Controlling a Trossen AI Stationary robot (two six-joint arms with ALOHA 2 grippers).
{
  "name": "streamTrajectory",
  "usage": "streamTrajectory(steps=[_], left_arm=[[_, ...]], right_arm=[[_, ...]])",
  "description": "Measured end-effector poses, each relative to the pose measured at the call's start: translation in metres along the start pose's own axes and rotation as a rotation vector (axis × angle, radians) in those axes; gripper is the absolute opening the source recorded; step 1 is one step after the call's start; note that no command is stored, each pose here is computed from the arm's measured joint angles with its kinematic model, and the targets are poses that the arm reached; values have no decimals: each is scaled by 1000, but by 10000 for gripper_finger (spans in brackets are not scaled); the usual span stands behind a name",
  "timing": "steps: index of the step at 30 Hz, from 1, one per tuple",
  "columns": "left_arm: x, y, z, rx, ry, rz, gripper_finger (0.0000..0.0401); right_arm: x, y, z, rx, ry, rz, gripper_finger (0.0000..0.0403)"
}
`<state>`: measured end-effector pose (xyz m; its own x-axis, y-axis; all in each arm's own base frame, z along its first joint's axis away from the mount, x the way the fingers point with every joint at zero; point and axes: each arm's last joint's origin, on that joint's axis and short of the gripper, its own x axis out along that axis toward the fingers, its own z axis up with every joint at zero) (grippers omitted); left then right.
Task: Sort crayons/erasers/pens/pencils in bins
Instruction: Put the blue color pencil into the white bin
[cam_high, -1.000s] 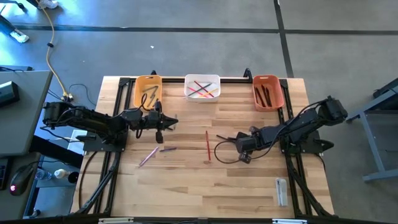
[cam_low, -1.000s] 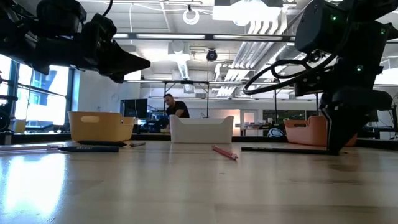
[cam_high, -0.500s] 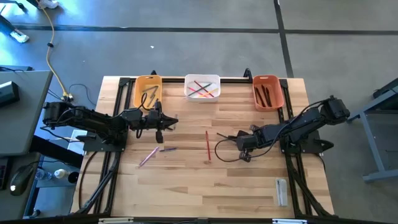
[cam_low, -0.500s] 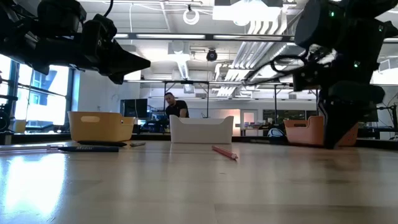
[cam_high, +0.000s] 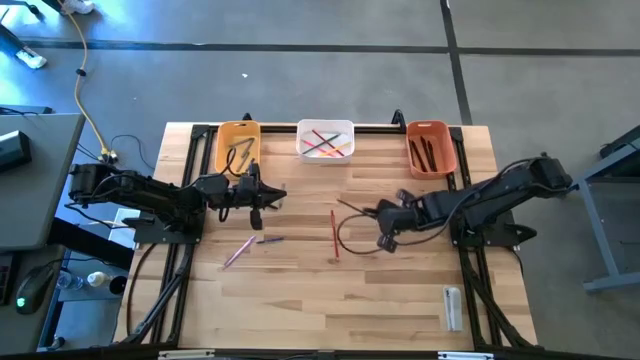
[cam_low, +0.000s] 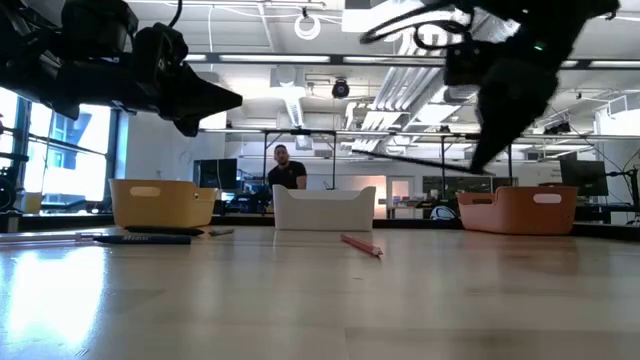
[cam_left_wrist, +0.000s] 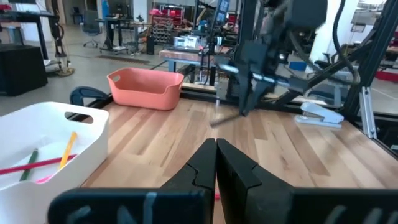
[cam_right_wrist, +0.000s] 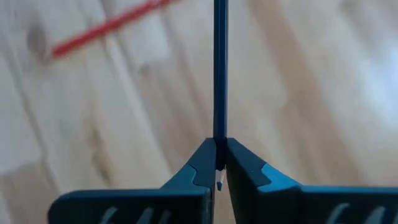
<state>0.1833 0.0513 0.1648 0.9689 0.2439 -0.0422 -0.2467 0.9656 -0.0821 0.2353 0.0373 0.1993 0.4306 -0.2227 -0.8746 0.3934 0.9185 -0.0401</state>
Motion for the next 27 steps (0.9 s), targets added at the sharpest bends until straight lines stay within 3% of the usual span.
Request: streamTrajectory(steps=[5, 11, 20, 27], left_arm=[[0, -2, 0, -13, 2, 1, 0], [0, -2, 1, 19, -17, 2, 0], [0, -2, 1, 9, -15, 2, 0], [0, -2, 1, 6, -15, 1, 0]], right_arm=[[-12, -23, 41, -40, -107, -70, 11], [-7, -69, 89, -80, -117, -166, 11], [37, -139, 172, -78, -117, -191, 11], [85, -181, 206, -64, -25, -146, 11]])
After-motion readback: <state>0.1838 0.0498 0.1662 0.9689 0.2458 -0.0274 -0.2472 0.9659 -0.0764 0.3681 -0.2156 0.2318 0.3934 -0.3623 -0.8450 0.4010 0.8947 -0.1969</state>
